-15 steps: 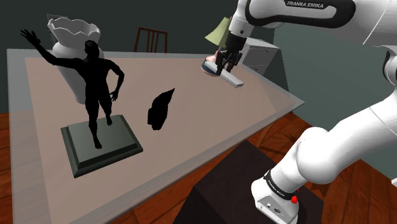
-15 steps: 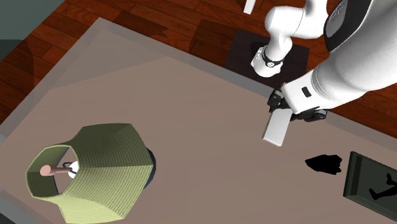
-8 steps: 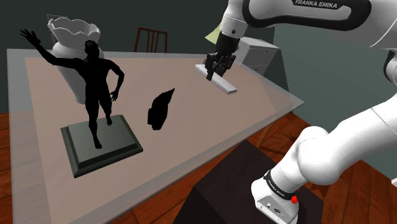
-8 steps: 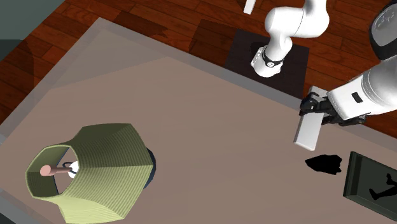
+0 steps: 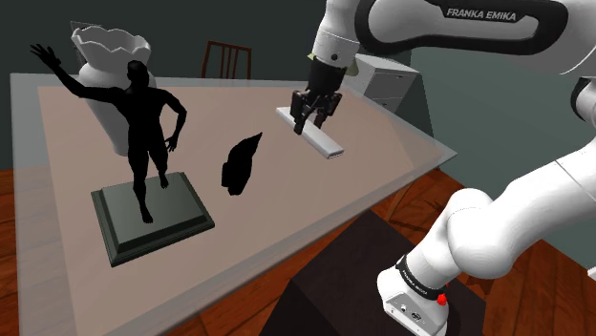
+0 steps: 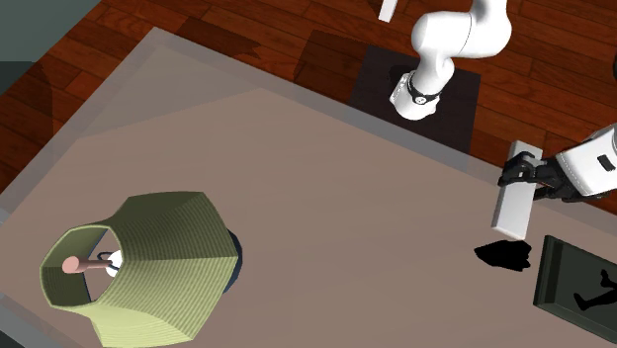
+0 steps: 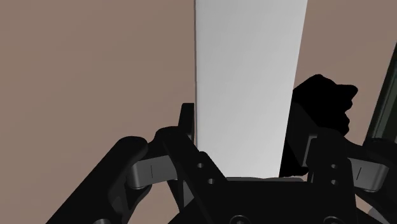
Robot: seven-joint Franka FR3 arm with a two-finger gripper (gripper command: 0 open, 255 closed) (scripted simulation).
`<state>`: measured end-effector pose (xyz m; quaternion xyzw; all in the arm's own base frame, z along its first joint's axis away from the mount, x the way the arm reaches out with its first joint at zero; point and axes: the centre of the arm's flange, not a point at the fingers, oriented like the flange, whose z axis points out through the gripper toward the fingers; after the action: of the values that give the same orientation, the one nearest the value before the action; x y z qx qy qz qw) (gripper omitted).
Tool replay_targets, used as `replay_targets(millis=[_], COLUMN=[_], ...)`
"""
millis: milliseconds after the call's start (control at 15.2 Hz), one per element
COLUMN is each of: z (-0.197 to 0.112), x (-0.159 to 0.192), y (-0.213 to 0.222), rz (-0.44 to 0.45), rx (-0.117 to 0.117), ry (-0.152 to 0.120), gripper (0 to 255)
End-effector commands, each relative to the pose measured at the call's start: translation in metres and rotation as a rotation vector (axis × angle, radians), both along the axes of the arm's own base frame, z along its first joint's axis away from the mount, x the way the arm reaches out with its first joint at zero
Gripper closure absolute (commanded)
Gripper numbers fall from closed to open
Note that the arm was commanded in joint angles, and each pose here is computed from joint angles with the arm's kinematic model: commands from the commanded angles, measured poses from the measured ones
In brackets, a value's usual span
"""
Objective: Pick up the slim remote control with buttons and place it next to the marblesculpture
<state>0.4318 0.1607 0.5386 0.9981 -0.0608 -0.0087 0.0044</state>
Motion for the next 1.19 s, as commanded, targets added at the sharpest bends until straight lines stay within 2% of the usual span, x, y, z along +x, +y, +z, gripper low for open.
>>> replay_targets(millis=[0, 1122], z=[-0.012, -0.101], x=[0.0, 0.0], y=[0.001, 0.001], rz=[-0.001, -0.001], rx=[0.0, 0.0], ry=[-0.001, -0.001], gripper=[255, 255])
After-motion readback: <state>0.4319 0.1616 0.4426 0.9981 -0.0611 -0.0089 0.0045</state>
